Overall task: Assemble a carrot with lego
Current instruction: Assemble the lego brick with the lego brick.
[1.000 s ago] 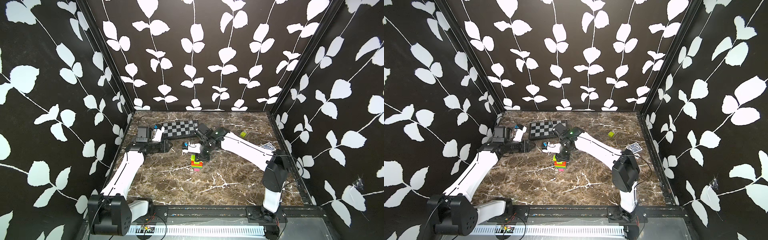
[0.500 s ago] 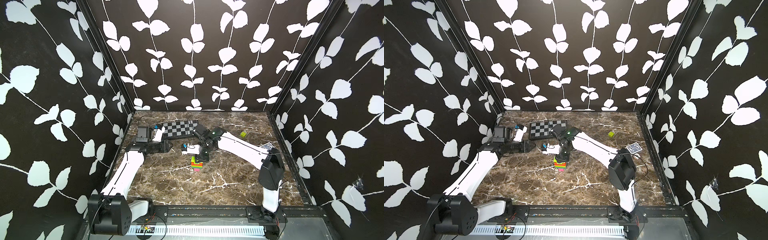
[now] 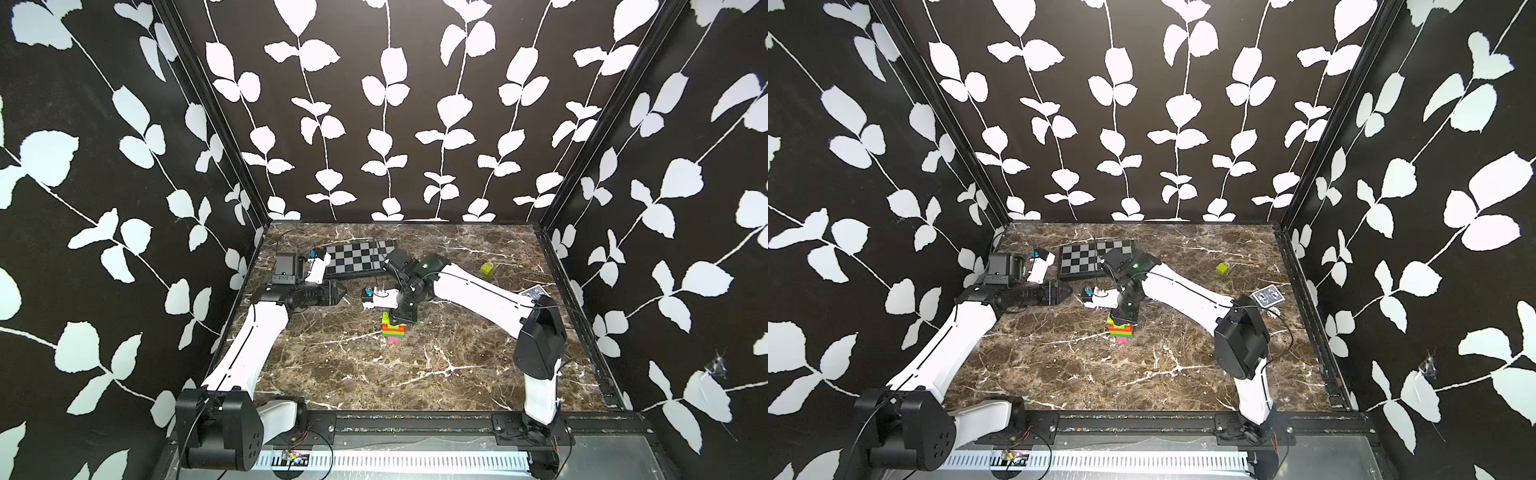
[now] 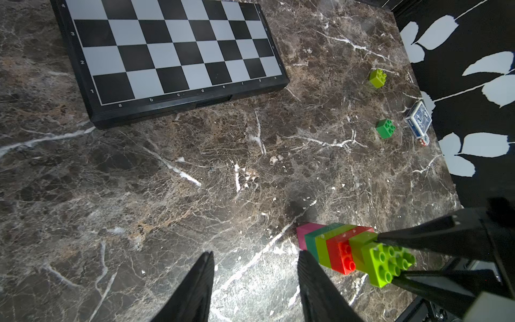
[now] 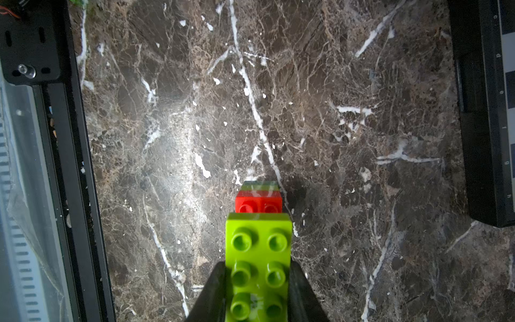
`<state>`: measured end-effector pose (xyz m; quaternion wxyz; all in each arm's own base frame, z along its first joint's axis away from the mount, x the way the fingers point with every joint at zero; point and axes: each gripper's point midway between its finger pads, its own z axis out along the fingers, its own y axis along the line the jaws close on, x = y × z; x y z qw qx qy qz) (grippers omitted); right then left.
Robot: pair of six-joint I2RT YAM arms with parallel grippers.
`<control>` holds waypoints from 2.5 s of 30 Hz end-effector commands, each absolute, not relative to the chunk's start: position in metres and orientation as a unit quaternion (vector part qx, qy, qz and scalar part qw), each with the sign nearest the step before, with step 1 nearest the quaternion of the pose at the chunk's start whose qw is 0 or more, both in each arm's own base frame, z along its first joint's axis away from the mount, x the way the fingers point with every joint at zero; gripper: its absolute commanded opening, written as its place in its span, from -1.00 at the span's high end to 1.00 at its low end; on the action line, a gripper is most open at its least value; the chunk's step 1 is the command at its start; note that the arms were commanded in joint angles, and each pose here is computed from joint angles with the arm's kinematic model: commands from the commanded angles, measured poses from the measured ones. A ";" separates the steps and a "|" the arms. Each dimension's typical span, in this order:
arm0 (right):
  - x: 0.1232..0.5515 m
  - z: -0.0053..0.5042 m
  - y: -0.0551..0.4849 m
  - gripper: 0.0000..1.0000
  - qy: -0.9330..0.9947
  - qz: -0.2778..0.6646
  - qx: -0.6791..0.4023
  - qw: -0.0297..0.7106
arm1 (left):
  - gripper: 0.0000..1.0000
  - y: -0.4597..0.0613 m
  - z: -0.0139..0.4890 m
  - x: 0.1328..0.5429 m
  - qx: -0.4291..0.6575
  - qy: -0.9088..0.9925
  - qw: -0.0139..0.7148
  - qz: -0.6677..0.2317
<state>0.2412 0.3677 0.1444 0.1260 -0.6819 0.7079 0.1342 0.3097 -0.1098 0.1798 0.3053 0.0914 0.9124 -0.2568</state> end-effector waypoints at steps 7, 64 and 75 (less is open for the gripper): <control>0.242 0.141 0.372 0.66 0.712 0.127 -0.681 0.116 | -0.02 -0.112 0.182 0.308 0.103 0.909 0.306 -0.263; 0.239 0.096 0.350 0.41 0.735 0.080 -0.671 0.055 | 0.00 -0.118 0.181 0.299 0.121 0.914 0.295 -0.250; 0.249 0.157 0.371 -0.27 0.731 0.111 -0.659 0.137 | 0.00 -0.121 0.186 0.301 0.130 0.911 0.298 -0.255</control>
